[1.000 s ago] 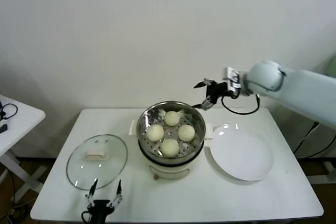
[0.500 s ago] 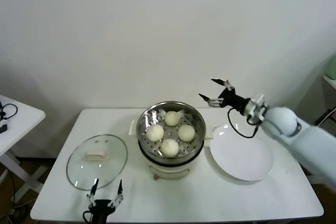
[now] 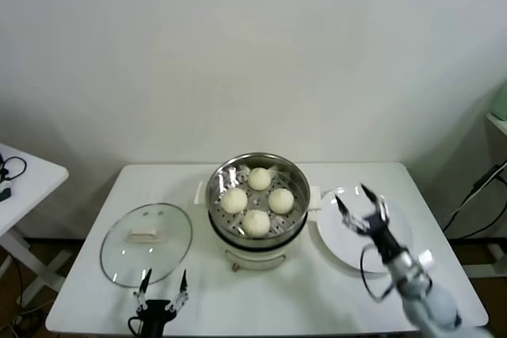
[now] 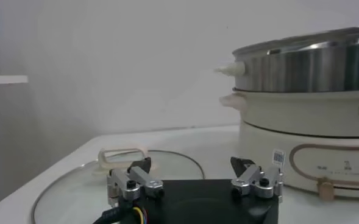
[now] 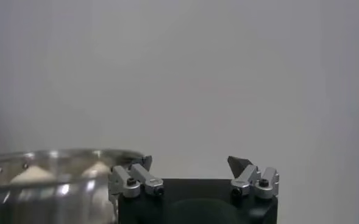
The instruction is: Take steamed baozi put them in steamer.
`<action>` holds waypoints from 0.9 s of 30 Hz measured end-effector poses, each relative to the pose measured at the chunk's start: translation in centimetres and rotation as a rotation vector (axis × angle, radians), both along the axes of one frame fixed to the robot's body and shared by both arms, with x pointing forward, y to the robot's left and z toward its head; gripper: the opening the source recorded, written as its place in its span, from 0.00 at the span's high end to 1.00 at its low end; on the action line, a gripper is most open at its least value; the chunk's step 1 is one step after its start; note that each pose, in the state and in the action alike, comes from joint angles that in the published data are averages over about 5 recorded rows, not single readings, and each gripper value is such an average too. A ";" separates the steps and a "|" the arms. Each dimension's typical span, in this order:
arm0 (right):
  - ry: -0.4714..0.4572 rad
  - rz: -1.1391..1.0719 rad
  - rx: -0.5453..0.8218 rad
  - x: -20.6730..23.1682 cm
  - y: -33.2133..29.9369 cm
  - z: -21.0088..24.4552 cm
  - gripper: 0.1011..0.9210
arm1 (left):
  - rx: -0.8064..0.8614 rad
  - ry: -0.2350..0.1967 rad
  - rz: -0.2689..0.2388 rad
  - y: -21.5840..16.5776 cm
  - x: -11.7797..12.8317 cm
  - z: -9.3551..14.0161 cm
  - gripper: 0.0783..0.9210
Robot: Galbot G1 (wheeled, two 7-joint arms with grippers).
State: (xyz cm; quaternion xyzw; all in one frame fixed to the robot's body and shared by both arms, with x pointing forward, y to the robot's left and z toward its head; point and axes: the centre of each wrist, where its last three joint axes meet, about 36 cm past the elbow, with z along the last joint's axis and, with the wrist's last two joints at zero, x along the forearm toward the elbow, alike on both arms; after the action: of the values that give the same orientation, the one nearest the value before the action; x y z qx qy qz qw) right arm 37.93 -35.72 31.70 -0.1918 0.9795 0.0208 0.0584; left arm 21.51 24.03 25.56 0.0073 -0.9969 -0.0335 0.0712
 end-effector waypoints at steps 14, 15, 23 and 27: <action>0.096 -0.166 0.158 -14.3 4.1 -7.8 0.12 | -0.004 -0.014 -0.009 -0.3 0.4 0.8 0.12; 0.097 -0.173 0.164 -14.7 4.3 -7.9 0.12 | -0.004 -0.015 -0.010 -0.3 0.4 0.9 0.12; 0.106 -0.211 0.193 -16.9 5.6 -8.6 0.12 | -0.004 -0.025 -0.018 -0.6 0.4 1.4 0.12; 0.110 -0.220 0.199 -17.6 6.0 -8.8 0.12 | -0.003 -0.028 -0.022 -0.7 0.3 1.7 0.12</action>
State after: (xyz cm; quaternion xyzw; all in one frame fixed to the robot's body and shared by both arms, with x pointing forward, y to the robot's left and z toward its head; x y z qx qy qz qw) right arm 20.31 -29.68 22.94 -0.0751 0.9894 0.1218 0.0253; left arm 21.77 23.37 27.23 -0.0034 -0.9978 -0.0327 0.0568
